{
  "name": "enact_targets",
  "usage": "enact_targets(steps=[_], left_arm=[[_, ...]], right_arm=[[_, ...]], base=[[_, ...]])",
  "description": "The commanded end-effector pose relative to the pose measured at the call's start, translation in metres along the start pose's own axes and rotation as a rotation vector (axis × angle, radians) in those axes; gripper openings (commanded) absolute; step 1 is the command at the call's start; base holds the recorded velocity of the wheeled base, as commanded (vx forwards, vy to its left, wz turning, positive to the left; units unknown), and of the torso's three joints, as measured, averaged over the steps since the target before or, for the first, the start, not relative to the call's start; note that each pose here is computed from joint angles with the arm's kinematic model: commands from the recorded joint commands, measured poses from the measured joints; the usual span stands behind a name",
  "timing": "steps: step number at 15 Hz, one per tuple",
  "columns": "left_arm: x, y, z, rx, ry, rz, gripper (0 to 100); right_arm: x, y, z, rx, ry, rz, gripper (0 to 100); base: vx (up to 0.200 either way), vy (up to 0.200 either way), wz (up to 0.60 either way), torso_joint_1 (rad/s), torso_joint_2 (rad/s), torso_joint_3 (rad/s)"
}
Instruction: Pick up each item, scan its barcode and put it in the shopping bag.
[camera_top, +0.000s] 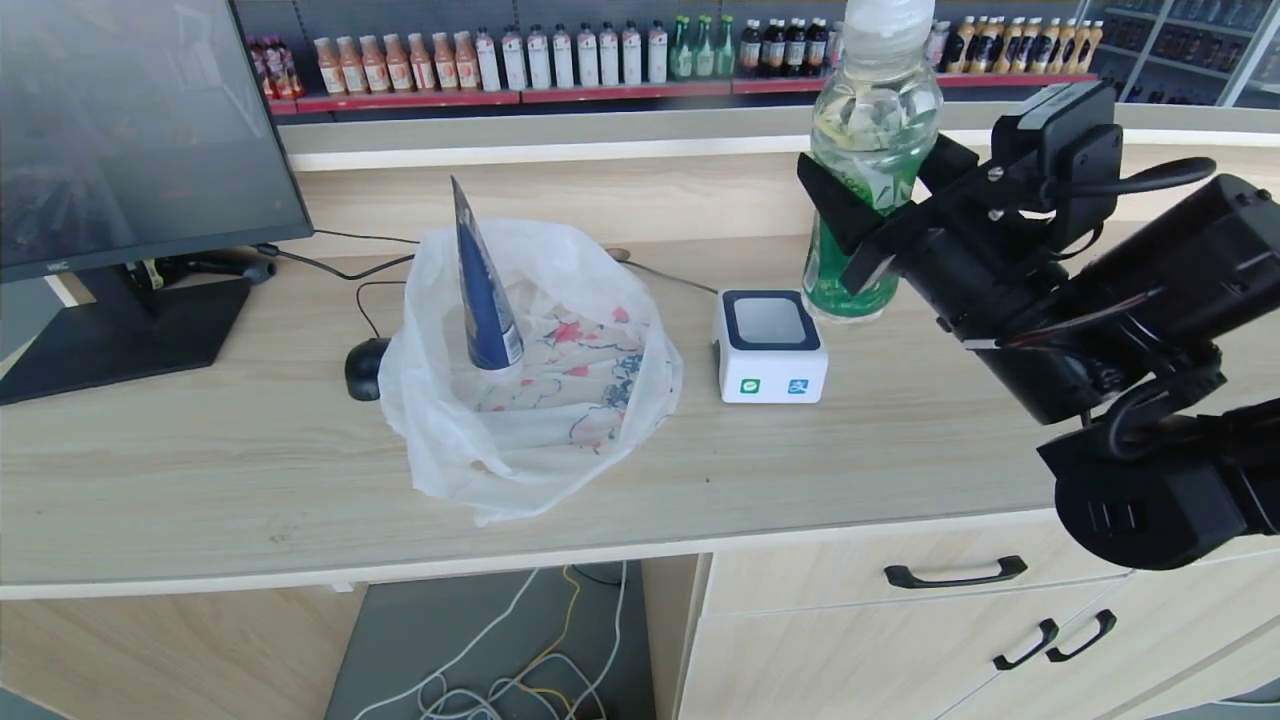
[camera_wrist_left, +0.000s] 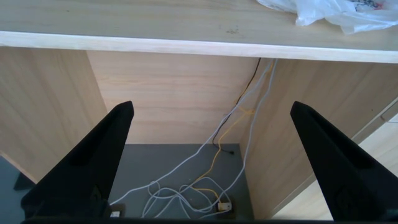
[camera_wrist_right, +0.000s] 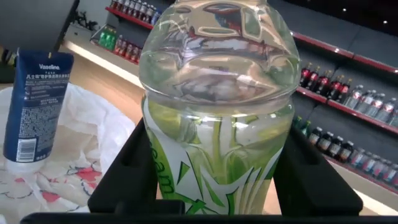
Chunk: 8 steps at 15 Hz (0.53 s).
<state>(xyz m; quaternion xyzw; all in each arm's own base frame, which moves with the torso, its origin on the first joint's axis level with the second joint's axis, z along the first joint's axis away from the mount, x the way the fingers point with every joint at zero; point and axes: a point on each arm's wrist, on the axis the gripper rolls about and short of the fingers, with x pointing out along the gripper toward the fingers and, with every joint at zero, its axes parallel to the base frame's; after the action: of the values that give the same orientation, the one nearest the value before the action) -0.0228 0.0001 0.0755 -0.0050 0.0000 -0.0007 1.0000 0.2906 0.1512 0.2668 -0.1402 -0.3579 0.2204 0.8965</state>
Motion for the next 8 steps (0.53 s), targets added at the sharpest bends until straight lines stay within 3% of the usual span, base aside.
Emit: enact_targets(steps=[1,4,8], left_arm=[[0.000,0.000,0.000,-0.001,0.000,0.000,100],[0.000,0.000,0.000,0.001,0.000,0.000,100],[0.000,0.000,0.000,0.001,0.000,0.000,100]], right_arm=[[-0.002,0.003,0.008,0.049,-0.009,-0.067,0],[-0.003,0.020,0.010,0.168,0.017,-0.174,0],[-0.016,0.035,0.000,0.260,0.083,-0.128,0]], base=[[0.000,0.000,0.00,0.000,0.00,0.000],[0.000,0.000,0.00,0.000,0.00,0.000],[0.000,0.000,0.00,0.000,0.00,0.000]])
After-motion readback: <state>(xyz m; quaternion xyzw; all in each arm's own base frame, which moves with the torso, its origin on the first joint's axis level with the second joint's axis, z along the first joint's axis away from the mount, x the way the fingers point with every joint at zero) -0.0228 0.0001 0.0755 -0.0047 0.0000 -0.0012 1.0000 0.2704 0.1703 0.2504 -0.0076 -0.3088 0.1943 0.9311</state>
